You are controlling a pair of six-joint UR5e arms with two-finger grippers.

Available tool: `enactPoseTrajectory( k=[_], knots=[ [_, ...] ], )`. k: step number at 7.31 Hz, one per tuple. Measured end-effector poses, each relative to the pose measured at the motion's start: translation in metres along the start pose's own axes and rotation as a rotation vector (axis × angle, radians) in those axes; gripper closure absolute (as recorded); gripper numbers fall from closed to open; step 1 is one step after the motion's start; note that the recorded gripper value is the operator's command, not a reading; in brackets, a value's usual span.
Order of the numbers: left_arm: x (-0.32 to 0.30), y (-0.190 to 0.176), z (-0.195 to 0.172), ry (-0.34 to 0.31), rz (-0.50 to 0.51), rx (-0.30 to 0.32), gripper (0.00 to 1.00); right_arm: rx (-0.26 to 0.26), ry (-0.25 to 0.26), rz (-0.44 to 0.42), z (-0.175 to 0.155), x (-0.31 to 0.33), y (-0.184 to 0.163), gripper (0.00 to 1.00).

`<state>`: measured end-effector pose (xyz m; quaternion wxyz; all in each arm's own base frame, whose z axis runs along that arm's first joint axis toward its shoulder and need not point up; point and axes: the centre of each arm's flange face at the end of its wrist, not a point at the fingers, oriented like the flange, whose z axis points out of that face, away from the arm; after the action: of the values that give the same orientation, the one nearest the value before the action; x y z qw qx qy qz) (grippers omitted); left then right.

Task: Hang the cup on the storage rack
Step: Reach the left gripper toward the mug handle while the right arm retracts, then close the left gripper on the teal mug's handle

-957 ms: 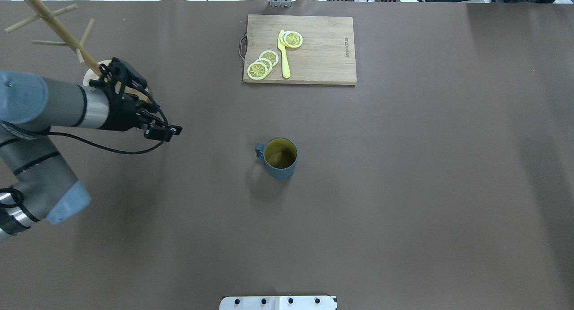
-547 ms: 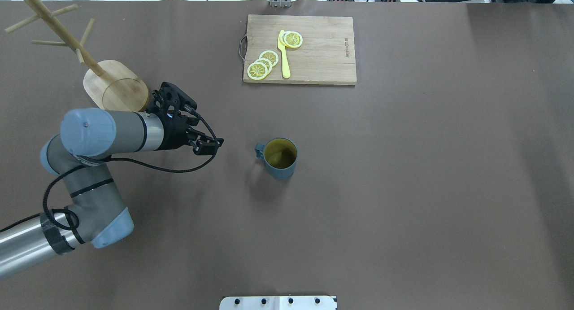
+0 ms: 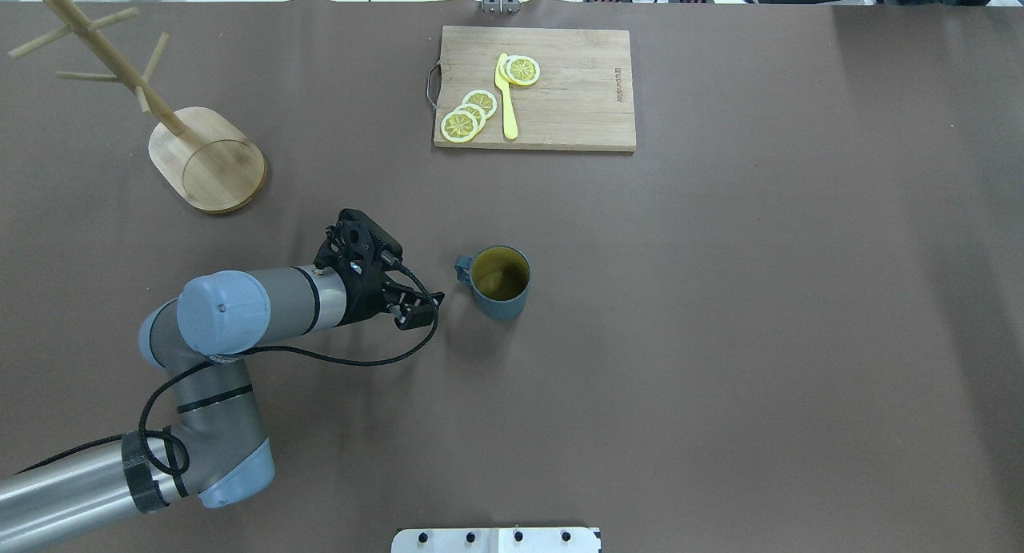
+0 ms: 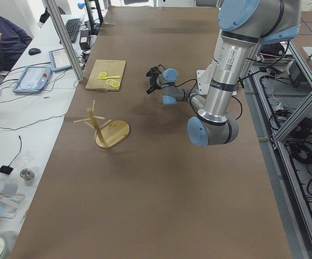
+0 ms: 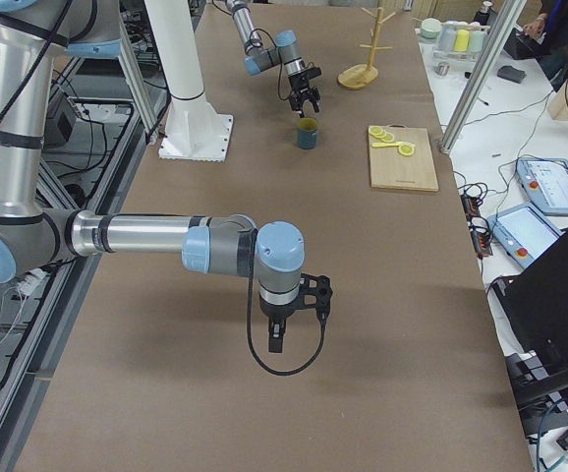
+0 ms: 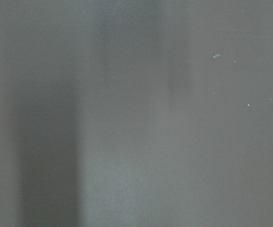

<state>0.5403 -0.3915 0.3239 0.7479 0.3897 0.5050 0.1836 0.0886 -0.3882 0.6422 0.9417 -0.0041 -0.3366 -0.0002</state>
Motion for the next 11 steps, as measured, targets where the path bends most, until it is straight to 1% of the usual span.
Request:
enactPoseTrajectory(
  k=[1,4,5,7,8,11],
  knots=[
    [0.007,0.001,0.009,-0.002,-0.005,-0.001,0.18,0.001,0.0,0.0,0.0,0.0,-0.001,0.0],
    [0.017,-0.004,0.029,-0.006,-0.016,-0.007,0.41,0.002,0.0,-0.001,-0.001,-0.001,-0.001,0.0],
    [0.019,-0.007,0.031,-0.004,-0.017,-0.006,0.42,0.002,0.0,-0.001,-0.001,-0.001,-0.002,0.0],
    [0.021,-0.01,0.032,-0.001,-0.018,0.0,0.48,0.003,0.0,-0.001,-0.001,-0.001,-0.002,0.0],
    [0.021,-0.012,0.031,0.002,-0.018,0.006,0.49,0.003,0.0,-0.001,-0.001,-0.001,-0.002,0.0],
    [0.017,-0.023,0.03,0.0,-0.021,0.026,0.49,0.003,0.0,-0.001,-0.001,-0.001,-0.002,0.0]
  ],
)
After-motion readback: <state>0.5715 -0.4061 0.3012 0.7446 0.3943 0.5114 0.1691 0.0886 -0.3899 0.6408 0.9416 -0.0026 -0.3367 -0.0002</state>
